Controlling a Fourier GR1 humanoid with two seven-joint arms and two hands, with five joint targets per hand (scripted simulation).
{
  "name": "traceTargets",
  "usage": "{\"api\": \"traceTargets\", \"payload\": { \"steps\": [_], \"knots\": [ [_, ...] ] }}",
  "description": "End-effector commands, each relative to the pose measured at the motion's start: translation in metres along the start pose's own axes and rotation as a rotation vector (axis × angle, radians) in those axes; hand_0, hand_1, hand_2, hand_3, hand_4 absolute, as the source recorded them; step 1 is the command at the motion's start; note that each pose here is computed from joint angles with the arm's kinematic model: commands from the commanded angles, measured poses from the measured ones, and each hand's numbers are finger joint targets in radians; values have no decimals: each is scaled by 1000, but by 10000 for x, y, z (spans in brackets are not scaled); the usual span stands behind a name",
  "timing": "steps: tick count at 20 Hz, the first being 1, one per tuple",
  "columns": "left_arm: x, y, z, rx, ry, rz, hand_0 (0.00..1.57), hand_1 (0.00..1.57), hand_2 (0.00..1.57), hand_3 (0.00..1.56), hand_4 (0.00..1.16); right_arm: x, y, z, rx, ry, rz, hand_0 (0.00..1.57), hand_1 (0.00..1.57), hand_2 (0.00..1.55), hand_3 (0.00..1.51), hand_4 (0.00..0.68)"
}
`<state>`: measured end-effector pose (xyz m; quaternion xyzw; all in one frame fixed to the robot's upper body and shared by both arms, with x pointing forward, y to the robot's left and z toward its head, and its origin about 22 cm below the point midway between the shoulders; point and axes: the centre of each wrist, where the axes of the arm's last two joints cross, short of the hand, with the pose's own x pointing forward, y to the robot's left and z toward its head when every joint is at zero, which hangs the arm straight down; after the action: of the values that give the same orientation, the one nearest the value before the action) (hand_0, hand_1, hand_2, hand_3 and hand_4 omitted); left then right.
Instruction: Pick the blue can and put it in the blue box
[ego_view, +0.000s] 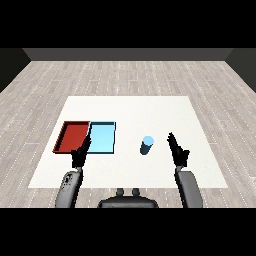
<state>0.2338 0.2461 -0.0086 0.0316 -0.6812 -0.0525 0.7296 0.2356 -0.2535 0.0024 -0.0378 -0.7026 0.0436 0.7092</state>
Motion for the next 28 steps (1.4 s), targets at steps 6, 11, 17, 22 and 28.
{"api": "traceTargets", "payload": {
  "steps": [6, 11, 17, 22, 28],
  "knots": [
    [342, 135, -205, 62, -114, 13, 0, 0, 0, 0, 0, 125, -322, -199, -26, -63, -3, 0, 0, 0, 0, 0],
    [474, 87, -223, 12, -531, 120, 0, 0, 0, 0, 0, 281, -259, -351, 82, -304, -209, 0, 0, 0, 0, 0],
    [423, -76, -126, 2, -544, 138, 0, 0, 0, 0, 0, 38, -172, -250, 89, -295, -222, 0, 0, 0, 0, 0],
    [322, 35, -235, 2, -535, 149, 0, 0, 0, 0, 0, 212, -253, -202, 104, -297, -232, 0, 0, 0, 0, 0],
    [189, 217, 16, 4, -544, 140, 0, 0, 0, 0, 0, 256, -33, -351, 126, -290, -269, 0, 0, 0, 0, 0]
  ]
}}
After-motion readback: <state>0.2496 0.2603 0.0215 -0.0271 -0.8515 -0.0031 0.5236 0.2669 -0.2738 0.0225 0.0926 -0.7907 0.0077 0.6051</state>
